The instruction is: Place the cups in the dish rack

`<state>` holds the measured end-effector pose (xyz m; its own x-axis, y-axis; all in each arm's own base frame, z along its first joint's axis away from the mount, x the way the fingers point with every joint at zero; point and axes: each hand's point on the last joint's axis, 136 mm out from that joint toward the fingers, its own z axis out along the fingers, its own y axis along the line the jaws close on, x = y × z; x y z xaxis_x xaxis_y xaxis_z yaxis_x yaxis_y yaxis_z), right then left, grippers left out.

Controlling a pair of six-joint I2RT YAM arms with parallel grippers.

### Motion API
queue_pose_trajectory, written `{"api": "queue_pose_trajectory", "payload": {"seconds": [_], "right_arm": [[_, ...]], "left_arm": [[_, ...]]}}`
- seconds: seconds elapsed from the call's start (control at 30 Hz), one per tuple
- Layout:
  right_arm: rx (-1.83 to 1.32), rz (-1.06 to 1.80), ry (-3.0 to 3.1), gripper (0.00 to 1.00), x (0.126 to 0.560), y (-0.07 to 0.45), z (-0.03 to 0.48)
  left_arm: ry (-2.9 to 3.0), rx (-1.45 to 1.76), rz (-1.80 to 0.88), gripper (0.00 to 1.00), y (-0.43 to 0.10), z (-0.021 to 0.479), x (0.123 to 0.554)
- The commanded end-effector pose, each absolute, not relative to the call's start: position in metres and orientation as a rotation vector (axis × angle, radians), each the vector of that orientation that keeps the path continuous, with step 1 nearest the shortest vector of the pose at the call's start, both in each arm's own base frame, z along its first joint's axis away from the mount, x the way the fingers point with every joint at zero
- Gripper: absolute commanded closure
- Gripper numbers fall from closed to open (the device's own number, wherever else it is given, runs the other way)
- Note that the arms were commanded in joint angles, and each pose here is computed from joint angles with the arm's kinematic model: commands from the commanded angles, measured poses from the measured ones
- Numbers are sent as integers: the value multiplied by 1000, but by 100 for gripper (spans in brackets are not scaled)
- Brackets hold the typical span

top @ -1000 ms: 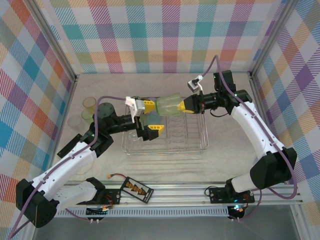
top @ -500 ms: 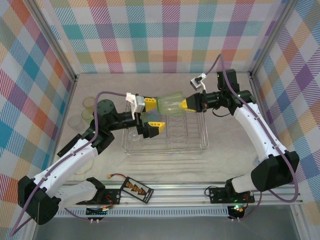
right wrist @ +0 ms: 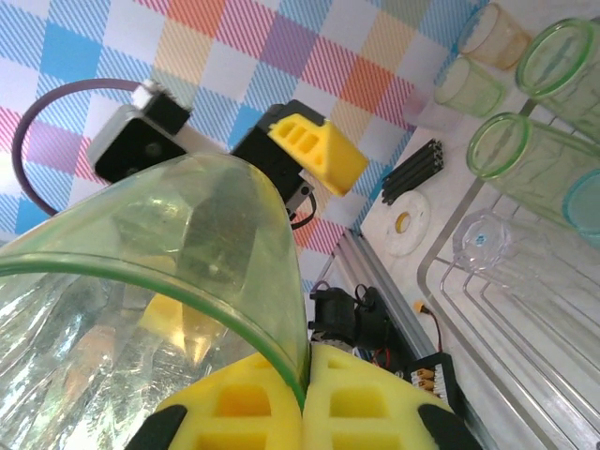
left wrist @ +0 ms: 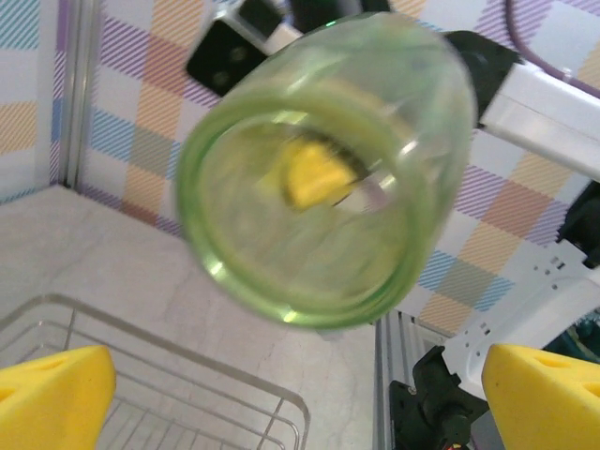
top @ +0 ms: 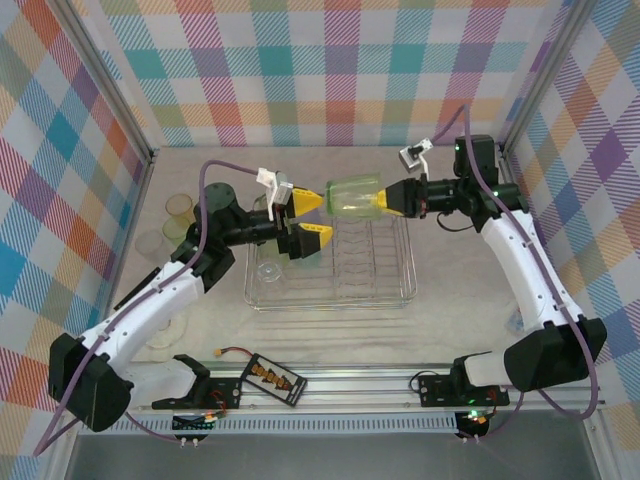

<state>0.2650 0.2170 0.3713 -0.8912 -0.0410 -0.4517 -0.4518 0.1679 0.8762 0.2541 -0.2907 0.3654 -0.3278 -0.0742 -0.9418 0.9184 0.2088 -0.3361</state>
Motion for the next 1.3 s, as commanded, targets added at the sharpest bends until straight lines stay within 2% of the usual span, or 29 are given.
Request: {"api": "queue_pose_trajectory", "payload": {"seconds": [0.0, 0.23, 0.73, 1.1, 1.27], "right_arm": [[-465, 1791, 2112, 100, 260, 212, 381], [-542, 1892, 2061, 100, 249, 216, 388], [-716, 1979, 2081, 100, 239, 261, 375], [-697, 1977, 2118, 100, 246, 270, 365], [-678, 1982, 2150, 100, 248, 273, 356]], "left_arm": [[1494, 794, -1340, 0, -285, 380, 259], [1437, 870, -1406, 0, -287, 388, 245], [1350, 982, -1423, 0, -289, 398, 224], [1326, 954, -1367, 9, -286, 402, 227], [1320, 945, -1349, 10, -286, 404, 229]]}}
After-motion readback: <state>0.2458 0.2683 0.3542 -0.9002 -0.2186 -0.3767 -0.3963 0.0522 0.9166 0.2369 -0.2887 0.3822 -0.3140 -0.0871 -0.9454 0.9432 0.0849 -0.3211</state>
